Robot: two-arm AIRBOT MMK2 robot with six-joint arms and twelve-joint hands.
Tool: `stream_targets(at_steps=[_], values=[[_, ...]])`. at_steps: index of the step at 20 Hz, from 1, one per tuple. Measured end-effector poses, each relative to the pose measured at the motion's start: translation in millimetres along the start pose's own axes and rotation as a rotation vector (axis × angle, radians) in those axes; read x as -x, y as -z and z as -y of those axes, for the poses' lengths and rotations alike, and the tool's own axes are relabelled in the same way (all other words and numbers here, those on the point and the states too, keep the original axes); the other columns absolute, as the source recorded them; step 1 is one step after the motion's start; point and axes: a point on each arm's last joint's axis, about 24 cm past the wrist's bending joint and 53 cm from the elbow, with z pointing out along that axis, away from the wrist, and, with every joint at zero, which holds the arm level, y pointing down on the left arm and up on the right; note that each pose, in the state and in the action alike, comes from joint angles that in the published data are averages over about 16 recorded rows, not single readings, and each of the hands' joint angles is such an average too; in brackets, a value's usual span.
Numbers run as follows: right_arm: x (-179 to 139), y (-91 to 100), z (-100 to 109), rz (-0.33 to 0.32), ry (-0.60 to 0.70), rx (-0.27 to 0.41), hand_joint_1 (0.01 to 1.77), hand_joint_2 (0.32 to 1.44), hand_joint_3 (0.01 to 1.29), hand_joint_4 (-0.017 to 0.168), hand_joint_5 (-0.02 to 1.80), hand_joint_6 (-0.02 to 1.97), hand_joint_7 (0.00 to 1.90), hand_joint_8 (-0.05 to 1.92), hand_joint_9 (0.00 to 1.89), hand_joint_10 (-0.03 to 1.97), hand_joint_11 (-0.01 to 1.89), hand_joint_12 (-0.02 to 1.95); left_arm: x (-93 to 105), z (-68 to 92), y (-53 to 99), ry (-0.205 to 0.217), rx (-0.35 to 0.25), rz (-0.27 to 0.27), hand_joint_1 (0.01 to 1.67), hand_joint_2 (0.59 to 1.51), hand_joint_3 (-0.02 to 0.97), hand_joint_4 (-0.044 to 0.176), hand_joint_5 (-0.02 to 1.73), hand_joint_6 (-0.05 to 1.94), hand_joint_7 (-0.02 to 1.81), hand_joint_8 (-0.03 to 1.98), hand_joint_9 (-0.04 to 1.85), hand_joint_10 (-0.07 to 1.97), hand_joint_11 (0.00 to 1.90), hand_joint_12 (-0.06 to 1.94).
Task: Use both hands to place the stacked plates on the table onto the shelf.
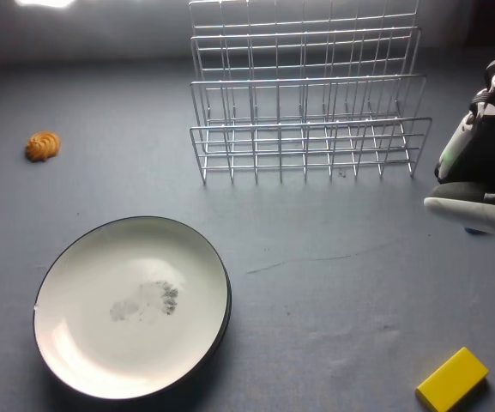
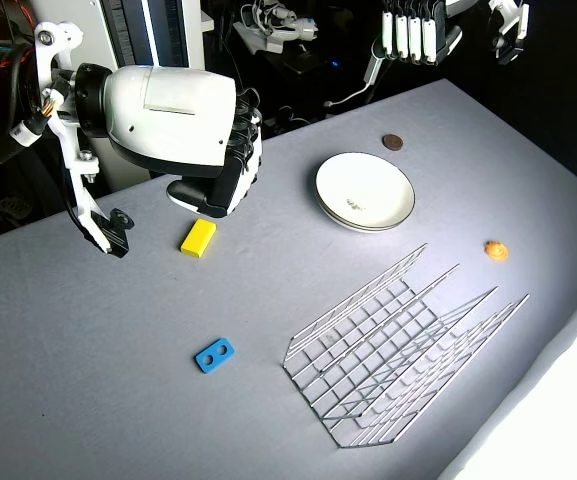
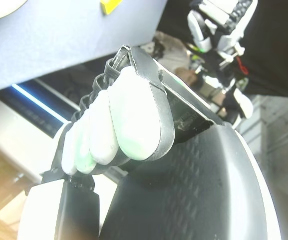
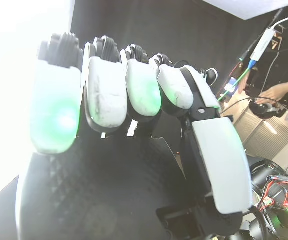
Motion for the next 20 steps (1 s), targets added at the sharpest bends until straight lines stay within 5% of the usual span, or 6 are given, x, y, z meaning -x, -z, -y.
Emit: stream_targets(at_steps=[8, 13, 20], values=[[-0.4, 0.0, 0.1, -0.002, 0.002, 0.0, 0.37, 1.18, 0.03, 0.004, 0.51, 0.51, 0.56, 0.48, 0.59, 0.5, 0.53, 1.04, 4.8, -3.0, 2.6, 0.0, 0.011, 0.021, 0.1, 1.216, 0.048, 0.022, 0.42, 0.47, 0.44, 0.47, 0.46, 0.47, 0.51, 0.55], [-2.3, -0.1, 1.2, -0.01, 0.003, -0.005, 0.39, 1.15, 0.01, 0.004, 0.22, 0.06, 0.23, 0.04, 0.24, 0.04, 0.1, 0.78, 5.1, -2.9, 3.9, 0.01, 0.01, 0.023, 0.01, 1.191, 0.017, 0.001, 0.06, 0.01, 0.06, 0.02, 0.07, 0.02, 0.08, 0.12], [-10.2, -0.3, 2.5, -0.045, 0.001, -0.011, 0.77, 1.02, 0.01, 0.004, 0.15, 0.02, 0.13, 0.01, 0.14, 0.0, 0.02, 0.71, 2.7, 0.5, 2.9, 0.041, -0.004, 0.013, 0.01, 1.198, 0.011, 0.0, 0.02, -0.01, 0.03, -0.01, 0.02, 0.01, 0.02, 0.07]])
